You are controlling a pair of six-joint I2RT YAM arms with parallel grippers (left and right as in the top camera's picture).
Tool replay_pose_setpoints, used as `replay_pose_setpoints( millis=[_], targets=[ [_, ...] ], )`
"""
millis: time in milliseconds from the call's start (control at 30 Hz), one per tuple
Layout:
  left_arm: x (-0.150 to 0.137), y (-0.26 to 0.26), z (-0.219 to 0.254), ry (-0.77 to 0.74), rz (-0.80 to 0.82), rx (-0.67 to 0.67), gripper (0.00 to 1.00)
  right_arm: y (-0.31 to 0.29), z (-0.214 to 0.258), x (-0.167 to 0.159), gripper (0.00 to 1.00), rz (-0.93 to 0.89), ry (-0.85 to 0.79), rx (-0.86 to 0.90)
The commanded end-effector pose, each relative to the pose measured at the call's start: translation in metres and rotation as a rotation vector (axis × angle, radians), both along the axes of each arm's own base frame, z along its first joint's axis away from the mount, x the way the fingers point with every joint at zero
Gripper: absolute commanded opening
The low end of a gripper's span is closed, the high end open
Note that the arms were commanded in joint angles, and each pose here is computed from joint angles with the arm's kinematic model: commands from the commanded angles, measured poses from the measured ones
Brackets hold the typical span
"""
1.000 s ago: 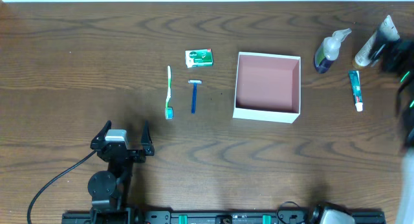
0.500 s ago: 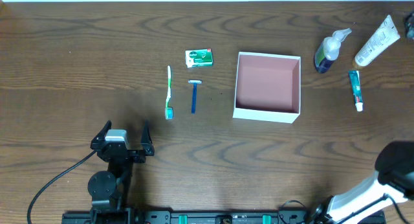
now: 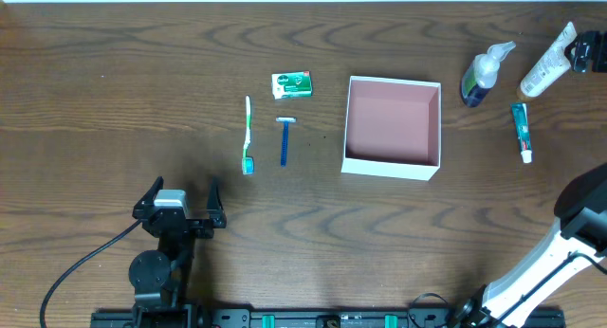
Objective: Pack container
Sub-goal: 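Reach the right gripper to the white lotion tube and grasp it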
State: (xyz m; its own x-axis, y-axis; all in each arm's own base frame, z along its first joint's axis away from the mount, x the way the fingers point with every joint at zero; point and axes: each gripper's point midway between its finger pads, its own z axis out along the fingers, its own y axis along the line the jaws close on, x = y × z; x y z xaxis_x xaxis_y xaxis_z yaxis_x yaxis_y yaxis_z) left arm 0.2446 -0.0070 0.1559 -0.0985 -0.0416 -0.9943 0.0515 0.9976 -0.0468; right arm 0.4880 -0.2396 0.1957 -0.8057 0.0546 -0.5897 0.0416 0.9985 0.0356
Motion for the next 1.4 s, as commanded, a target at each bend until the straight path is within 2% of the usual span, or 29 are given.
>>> replay_pose_setpoints(
  millis=[0,100,233,367,633,800,900,1033,1200,1367],
  targets=[
    [0.000,-0.001,-0.015,0.040,-0.006,-0.002,0.98,0.004,-0.016,0.012,0.95,0.031,0.006,-0.005],
    [0.000,-0.001,-0.015,0.040,-0.006,-0.002,0.98,0.012,-0.027,0.024,0.81,0.071,0.003,-0.009],
    [0.000,-0.001,-0.015,0.040,-0.006,-0.002,0.98,0.024,-0.039,0.035,0.86,0.107,0.000,0.007],
    [0.000,-0.001,-0.015,0.040,-0.006,-0.002,0.98,0.029,-0.043,0.043,0.80,0.123,-0.013,0.005],
    [0.000,-0.001,-0.015,0.040,-0.006,-0.002,0.98,0.034,-0.040,0.052,0.36,0.132,-0.040,-0.007],
    [0.000,-0.001,-0.015,0.040,-0.006,-0.002,0.98,0.032,-0.036,0.052,0.01,0.110,-0.045,0.003],
    [0.000,-0.001,-0.015,0.040,-0.006,-0.002,0.98,0.031,-0.024,0.053,0.01,0.078,-0.065,0.016],
    [0.000,-0.001,-0.015,0.040,-0.006,-0.002,0.98,0.031,0.025,0.053,0.01,0.047,-0.136,0.003],
    [0.000,-0.001,-0.015,0.040,-0.006,-0.002,0.98,0.038,0.130,0.036,0.01,0.031,-0.295,-0.076],
    [0.000,-0.001,-0.015,0.040,-0.006,-0.002,0.98,0.070,0.250,-0.009,0.01,0.004,-0.507,-0.118]
  ],
)
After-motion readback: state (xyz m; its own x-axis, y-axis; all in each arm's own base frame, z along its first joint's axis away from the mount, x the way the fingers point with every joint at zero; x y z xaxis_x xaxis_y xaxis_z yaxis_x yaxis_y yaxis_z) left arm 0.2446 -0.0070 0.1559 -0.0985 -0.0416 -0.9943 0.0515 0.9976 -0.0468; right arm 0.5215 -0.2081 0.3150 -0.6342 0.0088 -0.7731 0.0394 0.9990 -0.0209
